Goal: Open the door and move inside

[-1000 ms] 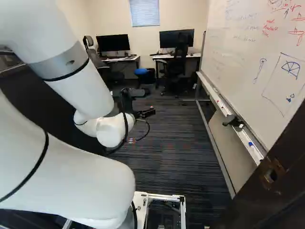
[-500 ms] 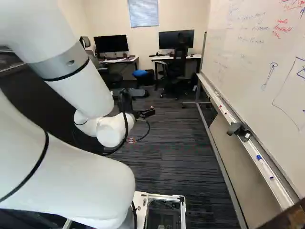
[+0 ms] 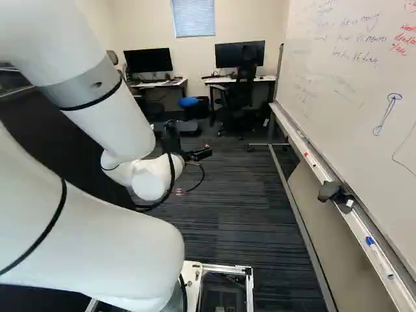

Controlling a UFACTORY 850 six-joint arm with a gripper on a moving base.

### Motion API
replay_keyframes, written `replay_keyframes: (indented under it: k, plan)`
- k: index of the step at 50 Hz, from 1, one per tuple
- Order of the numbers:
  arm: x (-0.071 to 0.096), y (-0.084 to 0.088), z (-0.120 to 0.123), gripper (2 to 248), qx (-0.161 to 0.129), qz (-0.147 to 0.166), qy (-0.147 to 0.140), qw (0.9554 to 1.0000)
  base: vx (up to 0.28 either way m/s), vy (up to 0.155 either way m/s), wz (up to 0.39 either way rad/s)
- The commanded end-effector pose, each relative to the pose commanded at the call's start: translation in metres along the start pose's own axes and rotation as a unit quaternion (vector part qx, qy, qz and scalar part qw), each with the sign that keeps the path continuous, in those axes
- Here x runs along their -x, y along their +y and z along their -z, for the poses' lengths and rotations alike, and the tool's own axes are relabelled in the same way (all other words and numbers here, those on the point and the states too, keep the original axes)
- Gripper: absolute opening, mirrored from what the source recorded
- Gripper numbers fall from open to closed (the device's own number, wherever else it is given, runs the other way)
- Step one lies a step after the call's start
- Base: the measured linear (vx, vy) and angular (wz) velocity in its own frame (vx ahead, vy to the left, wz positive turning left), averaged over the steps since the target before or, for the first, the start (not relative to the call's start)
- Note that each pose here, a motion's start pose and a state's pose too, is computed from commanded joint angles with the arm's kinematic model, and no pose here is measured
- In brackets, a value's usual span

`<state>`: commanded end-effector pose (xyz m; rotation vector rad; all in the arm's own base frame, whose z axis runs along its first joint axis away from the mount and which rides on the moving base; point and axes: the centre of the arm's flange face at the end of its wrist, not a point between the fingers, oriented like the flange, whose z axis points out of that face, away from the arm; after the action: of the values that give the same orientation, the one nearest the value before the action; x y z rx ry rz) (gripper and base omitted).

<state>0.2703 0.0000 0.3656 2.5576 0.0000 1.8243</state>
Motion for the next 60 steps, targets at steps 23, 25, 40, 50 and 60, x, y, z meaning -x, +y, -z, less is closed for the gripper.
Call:
replay_keyframes:
  k: [23, 25, 40, 50, 60]
  plan:
    - [0.0, 0.0, 0.0, 247, 0.0, 0.0, 0.0, 1.0, 0.22, -0.001, -0.004]
    - [0.0, 0.0, 0.0, 247, 0.0, 0.0, 0.0, 1.0, 0.192, -0.013, -0.052]
    - [0.0, 0.0, 0.0, 247, 0.0, 0.0, 0.0, 1.0, 0.217, 0.001, -0.018]
    - [0.0, 0.0, 0.0, 247, 0.0, 0.0, 0.0, 1.0, 0.232, 0.0, -0.026]
    - [0.0, 0.0, 0.0, 247, 0.0, 0.0, 0.0, 1.0, 0.241, 0.003, -0.021]
